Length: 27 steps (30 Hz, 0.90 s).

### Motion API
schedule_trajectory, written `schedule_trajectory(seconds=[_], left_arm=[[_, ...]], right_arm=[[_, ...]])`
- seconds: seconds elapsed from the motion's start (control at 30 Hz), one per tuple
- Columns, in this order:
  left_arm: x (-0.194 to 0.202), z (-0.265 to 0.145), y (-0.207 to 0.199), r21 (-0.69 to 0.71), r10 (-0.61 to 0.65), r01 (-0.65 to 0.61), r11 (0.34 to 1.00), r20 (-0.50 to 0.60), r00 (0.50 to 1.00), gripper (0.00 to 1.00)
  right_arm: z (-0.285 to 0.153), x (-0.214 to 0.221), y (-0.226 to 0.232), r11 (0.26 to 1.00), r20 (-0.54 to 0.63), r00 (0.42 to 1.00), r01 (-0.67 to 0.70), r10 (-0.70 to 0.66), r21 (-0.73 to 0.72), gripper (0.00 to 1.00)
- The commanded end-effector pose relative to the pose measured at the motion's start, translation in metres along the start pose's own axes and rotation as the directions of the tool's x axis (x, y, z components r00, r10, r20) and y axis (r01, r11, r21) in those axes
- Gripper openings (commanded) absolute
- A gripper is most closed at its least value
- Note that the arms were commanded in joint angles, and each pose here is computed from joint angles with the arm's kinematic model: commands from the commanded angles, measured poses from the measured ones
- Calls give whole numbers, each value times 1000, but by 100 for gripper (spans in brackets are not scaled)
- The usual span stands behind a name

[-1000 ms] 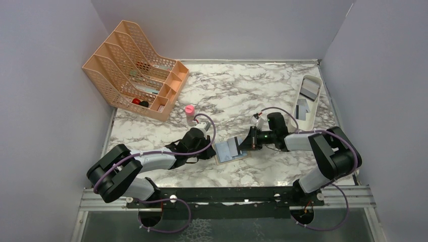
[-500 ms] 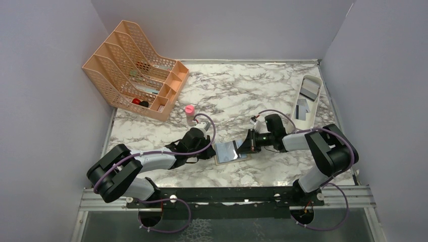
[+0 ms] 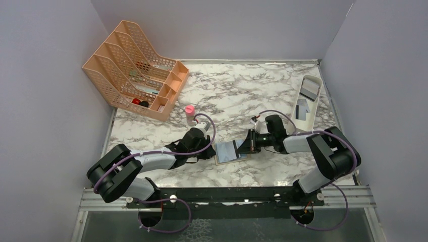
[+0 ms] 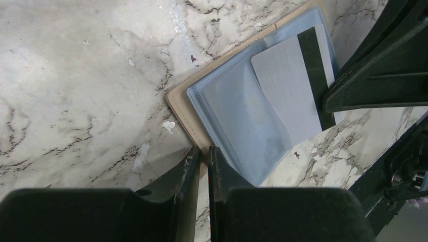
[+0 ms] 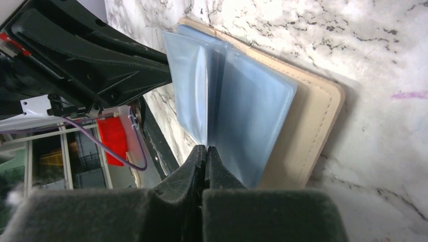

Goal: Put the credit cards into the card holder
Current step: Insert the credit card into the card holder.

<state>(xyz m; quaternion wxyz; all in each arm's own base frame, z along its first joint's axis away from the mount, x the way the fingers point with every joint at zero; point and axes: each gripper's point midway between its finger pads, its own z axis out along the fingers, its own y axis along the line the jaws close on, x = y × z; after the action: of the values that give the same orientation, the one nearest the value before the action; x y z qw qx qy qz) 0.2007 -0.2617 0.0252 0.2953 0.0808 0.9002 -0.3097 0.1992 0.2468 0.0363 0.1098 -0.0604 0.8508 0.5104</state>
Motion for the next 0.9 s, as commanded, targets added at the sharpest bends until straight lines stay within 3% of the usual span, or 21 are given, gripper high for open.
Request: schedule_trajectory(seconds=[0.0,0.6,0.87], left_arm=[[4,-2,8,-28,-2,2,1000,-5,1000,16],[5,-3,8,-19,-1,1,1000,1,1000,16],[4,-1,6,-10,1,-1,1000,-3,1000,16]], right_arm=[[-2,0,-4,999,44,999,-1,-1,42,1],[-8,6,-17,993,167,982,-98,85,71,1],[-2,8,-12,996,106,992,-74,69,44,1]])
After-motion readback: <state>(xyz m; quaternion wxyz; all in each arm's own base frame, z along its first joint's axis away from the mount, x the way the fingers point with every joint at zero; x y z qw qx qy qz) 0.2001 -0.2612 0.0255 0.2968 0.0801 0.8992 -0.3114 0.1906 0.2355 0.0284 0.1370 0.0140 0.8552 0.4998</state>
